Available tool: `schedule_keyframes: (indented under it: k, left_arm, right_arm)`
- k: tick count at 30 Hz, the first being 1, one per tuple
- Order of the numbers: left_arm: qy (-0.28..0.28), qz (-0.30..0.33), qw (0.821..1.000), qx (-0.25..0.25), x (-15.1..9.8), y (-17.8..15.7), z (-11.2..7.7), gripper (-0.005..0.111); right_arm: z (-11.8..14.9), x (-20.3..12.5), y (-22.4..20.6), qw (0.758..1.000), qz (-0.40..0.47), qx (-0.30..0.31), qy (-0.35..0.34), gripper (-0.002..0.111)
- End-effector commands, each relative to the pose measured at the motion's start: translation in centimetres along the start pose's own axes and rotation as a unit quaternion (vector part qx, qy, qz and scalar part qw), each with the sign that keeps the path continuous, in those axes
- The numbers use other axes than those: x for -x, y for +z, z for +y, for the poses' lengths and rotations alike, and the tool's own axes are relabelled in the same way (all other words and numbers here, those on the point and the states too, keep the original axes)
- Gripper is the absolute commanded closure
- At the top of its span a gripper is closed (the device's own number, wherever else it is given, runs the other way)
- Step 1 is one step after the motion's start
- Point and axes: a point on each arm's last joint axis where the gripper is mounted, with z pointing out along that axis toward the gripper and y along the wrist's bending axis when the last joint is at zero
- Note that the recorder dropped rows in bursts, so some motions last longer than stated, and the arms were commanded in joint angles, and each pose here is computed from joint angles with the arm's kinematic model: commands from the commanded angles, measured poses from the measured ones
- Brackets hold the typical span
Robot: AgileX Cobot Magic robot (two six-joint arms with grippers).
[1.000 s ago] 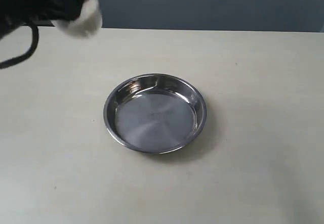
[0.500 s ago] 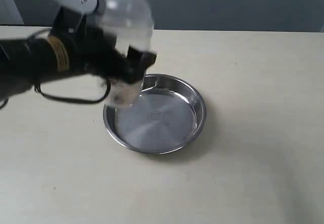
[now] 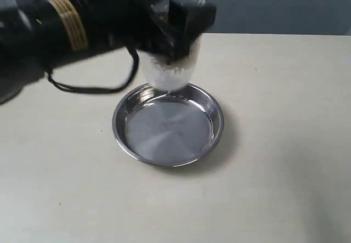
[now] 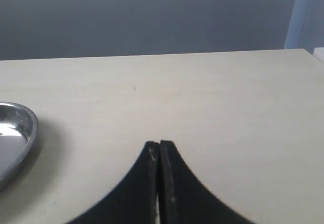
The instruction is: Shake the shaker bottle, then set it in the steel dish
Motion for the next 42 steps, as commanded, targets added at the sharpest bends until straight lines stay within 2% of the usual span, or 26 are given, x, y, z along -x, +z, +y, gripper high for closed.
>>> schedule_keyframes:
  k: [1, 3, 4, 5, 8, 9, 10, 14, 15, 18, 19, 20, 21, 24, 25, 26, 29, 30, 32, 34, 35, 36, 37, 40, 41, 42]
  left_arm:
    - [0.023, 0.04, 0.999, 0.017, -0.6, 0.4, 0.4, 0.106]
    - [0.086, -0.063, 0.994, -0.002, 5.2, -1.6, -0.6, 0.106]
    - [0.067, -0.083, 0.994, 0.011, 6.6, -2.0, -0.2, 0.106]
    - [0.012, -0.07, 0.997, 0.028, 6.0, -1.7, 0.4, 0.106]
    - [-0.039, 0.086, 0.995, 0.033, -3.6, 1.7, 0.7, 0.106]
    - [-0.061, 0.108, 0.992, 0.03, -5.5, 2.4, 0.6, 0.106]
    - [-0.074, 0.1, 0.992, 0.018, -5.7, 2.6, 0.1, 0.106]
    - [0.014, -0.074, 0.996, -0.054, 3.4, -0.5, -2.5, 0.106]
    - [0.019, -0.072, 0.996, -0.05, 3.6, -0.7, -2.5, 0.106]
    - [0.004, 0.085, 0.996, 0.011, -2.9, 1.7, -0.4, 0.106]
    - [-0.017, 0.123, 0.992, 0.029, -5.1, 2.4, 0.6, 0.106]
    - [-0.031, 0.126, 0.991, 0.033, -5.6, 2.7, 0.9, 0.106]
    - [-0.029, 0.097, 0.995, 0.022, -4.5, 2.6, 0.6, 0.106]
    - [0.04, -0.046, 0.998, -0.02, 3.3, 0.1, -1.0, 0.106]
    - [0.032, -0.078, 0.996, -0.016, 5.5, -0.9, -1.1, 0.106]
    - [0.018, -0.065, 0.998, -0.008, 4.9, -0.8, -1.0, 0.106]
    - [-0.007, 0.115, 0.993, 0.012, -5.3, 2.0, 0.1, 0.106]
    - [-0.037, 0.137, 0.99, 0.018, -7.1, 2.5, 0.3, 0.106]
    - [-0.036, 0.091, 0.995, -0.005, -5.8, 2.2, -0.2, 0.106]
    - [0.022, -0.037, 0.998, -0.048, 0.1, 0.3, -1.4, 0.106]
    - [0.049, -0.08, 0.995, -0.045, 2.5, -0.6, -1.6, 0.106]
    - [0.032, -0.098, 0.994, -0.027, 3.9, -1.3, -1.3, 0.106]
    - [0.001, -0.07, 0.998, -0.005, 3.2, -1.0, -0.8, 0.106]
    - [-0.015, 0.106, 0.994, 0.028, -5.4, 1.4, 0.6, 0.106]
    - [-0.042, 0.11, 0.993, 0.033, -5.9, 1.6, 0.7, 0.106]
    - [-0.058, 0.081, 0.995, 0.026, -5.1, 1.5, 0.4, 0.106]
  right_arm:
    - [0.0, 0.0, 0.0, 1.0, -0.005, 0.001, -0.001, 0.109]
    - [0.0, 0.0, 0.0, 1.0, -0.005, 0.001, -0.001, 0.109]
    - [0.0, 0.0, 0.0, 1.0, -0.005, 0.001, -0.001, 0.109]
    - [0.0, 0.0, 0.0, 1.0, -0.005, 0.001, -0.001, 0.109]
    - [0.0, 0.0, 0.0, 1.0, -0.005, 0.001, -0.001, 0.109]
    - [0.0, 0.0, 0.0, 1.0, -0.005, 0.001, -0.001, 0.109]
    - [0.0, 0.0, 0.0, 1.0, -0.005, 0.001, -0.001, 0.109]
    - [0.0, 0.0, 0.0, 1.0, -0.005, 0.001, -0.001, 0.109]
    - [0.0, 0.0, 0.0, 1.0, -0.005, 0.001, -0.001, 0.109]
    - [0.0, 0.0, 0.0, 1.0, -0.005, 0.001, -0.001, 0.109]
    - [0.0, 0.0, 0.0, 1.0, -0.005, 0.001, -0.001, 0.109]
    - [0.0, 0.0, 0.0, 1.0, -0.005, 0.001, -0.001, 0.109]
    - [0.0, 0.0, 0.0, 1.0, -0.005, 0.001, -0.001, 0.109]
    - [0.0, 0.0, 0.0, 1.0, -0.005, 0.001, -0.001, 0.109]
    - [0.0, 0.0, 0.0, 1.0, -0.005, 0.001, -0.001, 0.109]
    - [0.0, 0.0, 0.0, 1.0, -0.005, 0.001, -0.001, 0.109]
    - [0.0, 0.0, 0.0, 1.0, -0.005, 0.001, -0.001, 0.109]
    - [0.0, 0.0, 0.0, 1.0, -0.005, 0.001, -0.001, 0.109]
    - [0.0, 0.0, 0.0, 1.0, -0.005, 0.001, -0.001, 0.109]
    - [0.0, 0.0, 0.0, 1.0, -0.005, 0.001, -0.001, 0.109]
    - [0.0, 0.0, 0.0, 1.0, -0.005, 0.001, -0.002, 0.109]
    - [0.0, 0.0, 0.0, 1.0, -0.005, 0.001, -0.002, 0.109]
    - [0.0, 0.0, 0.0, 1.0, -0.005, 0.001, -0.002, 0.109]
    - [0.0, 0.0, 0.0, 1.0, -0.005, 0.001, -0.002, 0.109]
    - [0.0, 0.0, 0.0, 1.0, -0.005, 0.001, -0.001, 0.109]
    - [0.0, 0.0, 0.0, 1.0, -0.005, 0.001, -0.001, 0.109]
